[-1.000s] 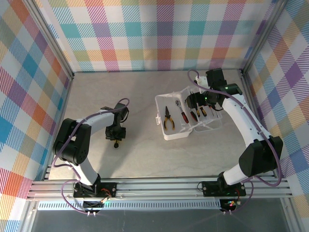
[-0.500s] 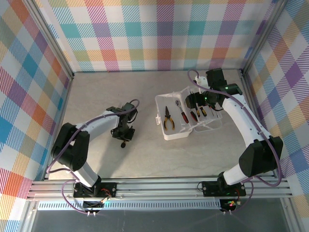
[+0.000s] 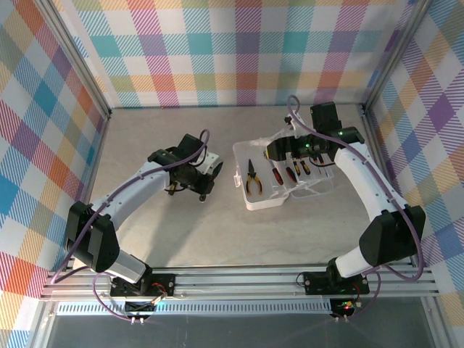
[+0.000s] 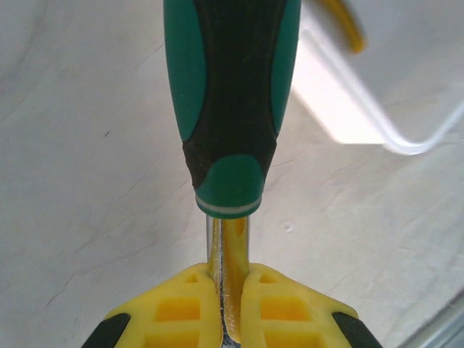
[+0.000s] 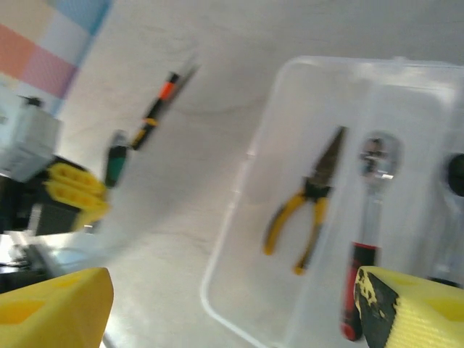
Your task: Pack the tool kit
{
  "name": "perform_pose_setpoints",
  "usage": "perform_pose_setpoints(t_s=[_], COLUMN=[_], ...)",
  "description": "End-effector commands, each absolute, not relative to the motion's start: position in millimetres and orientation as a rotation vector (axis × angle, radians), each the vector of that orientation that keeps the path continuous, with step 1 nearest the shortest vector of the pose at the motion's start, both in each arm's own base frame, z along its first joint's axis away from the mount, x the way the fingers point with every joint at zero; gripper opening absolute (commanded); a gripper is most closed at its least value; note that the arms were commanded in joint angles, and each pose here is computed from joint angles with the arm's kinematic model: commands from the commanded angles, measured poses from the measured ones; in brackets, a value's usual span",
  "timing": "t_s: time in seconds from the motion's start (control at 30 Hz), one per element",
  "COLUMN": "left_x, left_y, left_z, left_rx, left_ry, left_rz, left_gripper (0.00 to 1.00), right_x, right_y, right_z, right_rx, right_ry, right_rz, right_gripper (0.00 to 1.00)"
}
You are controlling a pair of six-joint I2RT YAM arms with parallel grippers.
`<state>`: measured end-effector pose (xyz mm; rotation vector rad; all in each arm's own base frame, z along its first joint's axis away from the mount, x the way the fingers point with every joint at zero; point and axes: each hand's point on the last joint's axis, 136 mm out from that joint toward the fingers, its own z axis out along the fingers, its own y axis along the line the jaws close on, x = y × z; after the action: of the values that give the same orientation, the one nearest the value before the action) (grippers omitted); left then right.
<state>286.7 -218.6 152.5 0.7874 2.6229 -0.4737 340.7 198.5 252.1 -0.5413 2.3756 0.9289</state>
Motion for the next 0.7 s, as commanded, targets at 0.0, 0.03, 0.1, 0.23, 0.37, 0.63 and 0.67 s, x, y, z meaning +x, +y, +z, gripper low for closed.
perform_pose_setpoints(t_s=[0.0,0.03,0.1,0.23,0.37,0.63,0.67], left_x=[293,294,296,297,297,294,294], left_y=[-260,-265,-275,-290,-299,-304,-305], left_z=[188,191,196,205,210,207,209], left_rx=[0.949,0.969,1.003,1.053,1.082,1.109,1.110], left_ry=[2.426,2.411,2.379,2.331,2.302,2.301,2.295], left_rz=[-0.622,-0.633,-0.657,-0.687,-0.710,-0.733,-0.738], left_gripper=[0.00,0.00,0.00,0.00,0.00,0.00,0.00], right_x=[330,331,330,327,330,335,335], right_y=[225,227,235,249,259,273,275], right_z=[267,265,261,253,244,239,237], right_rx=[-0.564,-0.563,-0.573,-0.605,-0.617,-0.646,-0.648], right_ry=[2.309,2.317,2.331,2.359,2.388,2.399,2.402], right_rz=[1.195,1.203,1.228,1.243,1.236,1.258,1.262], right_gripper=[0.86,0.86,0.84,0.82,0.80,0.76,0.75])
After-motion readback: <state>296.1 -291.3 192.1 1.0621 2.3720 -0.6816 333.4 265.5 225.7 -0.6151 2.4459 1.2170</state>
